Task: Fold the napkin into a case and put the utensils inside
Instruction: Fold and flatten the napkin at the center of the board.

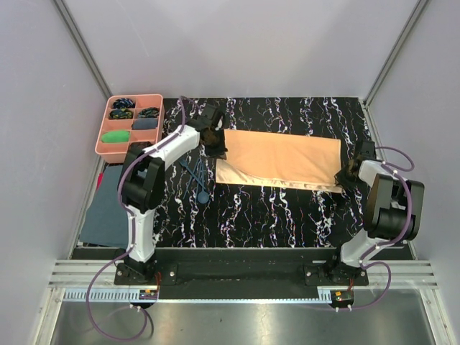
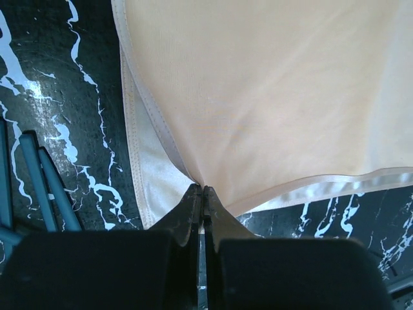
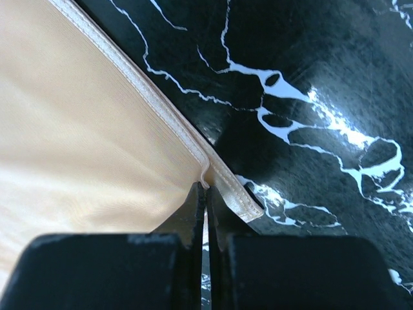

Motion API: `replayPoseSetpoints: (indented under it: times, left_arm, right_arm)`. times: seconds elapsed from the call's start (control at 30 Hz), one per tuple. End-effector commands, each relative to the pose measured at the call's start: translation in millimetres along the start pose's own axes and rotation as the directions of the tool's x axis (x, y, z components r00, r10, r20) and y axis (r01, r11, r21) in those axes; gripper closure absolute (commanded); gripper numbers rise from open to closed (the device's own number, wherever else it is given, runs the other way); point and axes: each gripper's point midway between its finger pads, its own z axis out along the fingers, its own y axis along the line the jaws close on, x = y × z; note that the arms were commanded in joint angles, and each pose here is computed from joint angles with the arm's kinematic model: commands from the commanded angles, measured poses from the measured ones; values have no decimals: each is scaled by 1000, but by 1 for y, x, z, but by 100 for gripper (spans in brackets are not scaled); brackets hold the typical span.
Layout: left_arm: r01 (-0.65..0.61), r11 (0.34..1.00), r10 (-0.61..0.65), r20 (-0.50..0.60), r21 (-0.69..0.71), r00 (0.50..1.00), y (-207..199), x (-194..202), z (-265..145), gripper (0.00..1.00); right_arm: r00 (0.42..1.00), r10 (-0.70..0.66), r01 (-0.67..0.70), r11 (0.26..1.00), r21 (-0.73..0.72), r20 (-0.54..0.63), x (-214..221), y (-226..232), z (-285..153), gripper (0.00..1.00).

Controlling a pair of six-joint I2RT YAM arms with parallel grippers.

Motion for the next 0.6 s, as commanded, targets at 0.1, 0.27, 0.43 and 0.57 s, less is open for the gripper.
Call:
replayPoseSetpoints:
  times: [0.1, 0.27, 0.43, 0.57]
  left_arm:
    - [-25, 996, 20, 63, 82, 998, -25, -7, -39, 100]
    - [-24, 998, 22, 36, 54, 999, -13, 7, -34, 100]
    - [-24, 999, 23, 38, 45, 999, -8, 14, -39, 100]
    - [-19, 999, 17, 33, 45, 999, -5, 21, -38, 100]
  right_arm:
    - [999, -14, 16, 999, -37, 44, -22, 13, -35, 100]
    - [998, -22, 25, 998, -54, 55, -22, 13, -48, 100]
    - [997, -44, 46, 998, -34, 65, -20, 6, -53, 100]
    - [998, -52, 53, 998, -19, 46, -14, 1, -48, 100]
